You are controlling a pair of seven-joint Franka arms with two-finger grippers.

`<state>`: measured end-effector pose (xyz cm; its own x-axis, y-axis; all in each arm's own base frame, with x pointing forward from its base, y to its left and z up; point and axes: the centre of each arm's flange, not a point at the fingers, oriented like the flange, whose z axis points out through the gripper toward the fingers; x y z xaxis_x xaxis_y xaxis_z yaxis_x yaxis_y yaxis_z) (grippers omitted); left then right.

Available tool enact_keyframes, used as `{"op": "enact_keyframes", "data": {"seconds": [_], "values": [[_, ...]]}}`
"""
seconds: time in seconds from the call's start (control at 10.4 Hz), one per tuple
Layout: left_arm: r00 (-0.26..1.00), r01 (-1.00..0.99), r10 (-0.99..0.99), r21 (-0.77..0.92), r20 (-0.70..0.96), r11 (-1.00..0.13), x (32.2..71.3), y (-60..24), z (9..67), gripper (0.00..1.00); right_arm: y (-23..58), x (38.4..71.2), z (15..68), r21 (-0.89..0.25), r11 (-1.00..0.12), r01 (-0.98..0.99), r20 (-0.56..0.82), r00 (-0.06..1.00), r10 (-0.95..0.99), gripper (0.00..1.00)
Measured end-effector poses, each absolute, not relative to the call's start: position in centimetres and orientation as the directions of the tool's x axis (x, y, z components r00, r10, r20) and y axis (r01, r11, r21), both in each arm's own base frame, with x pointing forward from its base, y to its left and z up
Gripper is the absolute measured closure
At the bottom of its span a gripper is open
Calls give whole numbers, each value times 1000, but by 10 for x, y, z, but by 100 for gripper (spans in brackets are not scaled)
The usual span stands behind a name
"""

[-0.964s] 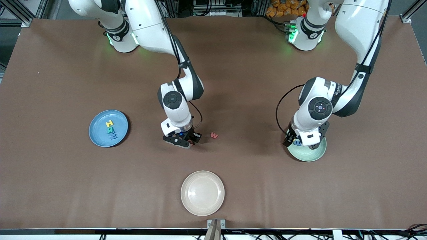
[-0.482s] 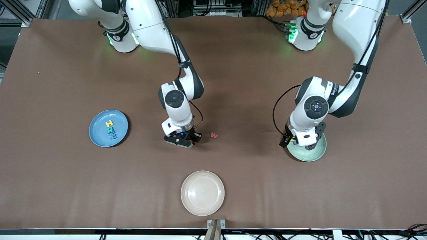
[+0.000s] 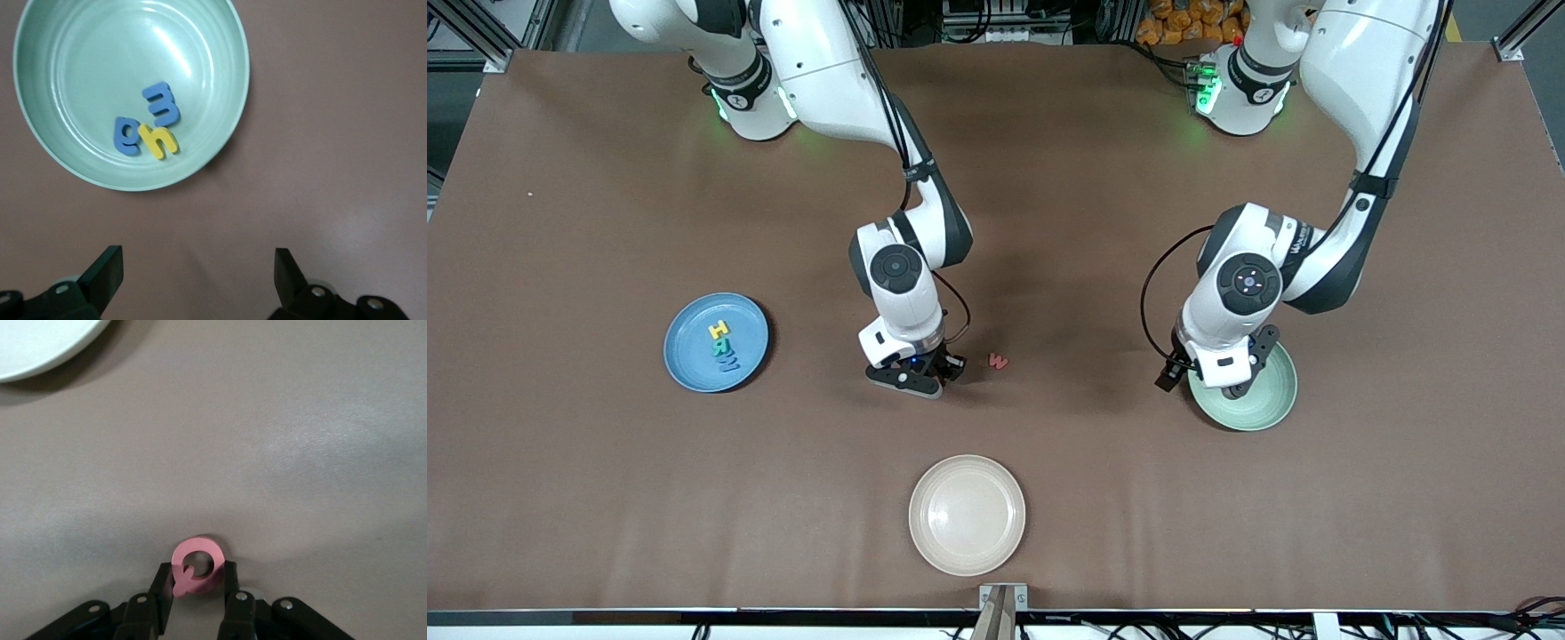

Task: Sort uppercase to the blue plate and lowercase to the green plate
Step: 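Grasp the pink uppercase Q with the right gripper, then drop the Q on the blue plate while the left gripper reaches pink m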

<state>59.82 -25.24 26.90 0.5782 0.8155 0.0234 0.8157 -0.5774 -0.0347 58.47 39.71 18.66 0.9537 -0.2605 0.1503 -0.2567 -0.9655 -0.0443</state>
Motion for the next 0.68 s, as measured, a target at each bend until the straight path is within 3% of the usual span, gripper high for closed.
{"op": "enact_keyframes", "data": {"seconds": [0.39,0.68], "values": [[561,828,827,-7,21,-561,600,-291,269,0,392,592,192,9,-976,-216,130,968,-213,66],[550,835,835,-11,10,-550,585,-340,252,0,365,599,195,110,-988,-105,52,994,-100,66]]}}
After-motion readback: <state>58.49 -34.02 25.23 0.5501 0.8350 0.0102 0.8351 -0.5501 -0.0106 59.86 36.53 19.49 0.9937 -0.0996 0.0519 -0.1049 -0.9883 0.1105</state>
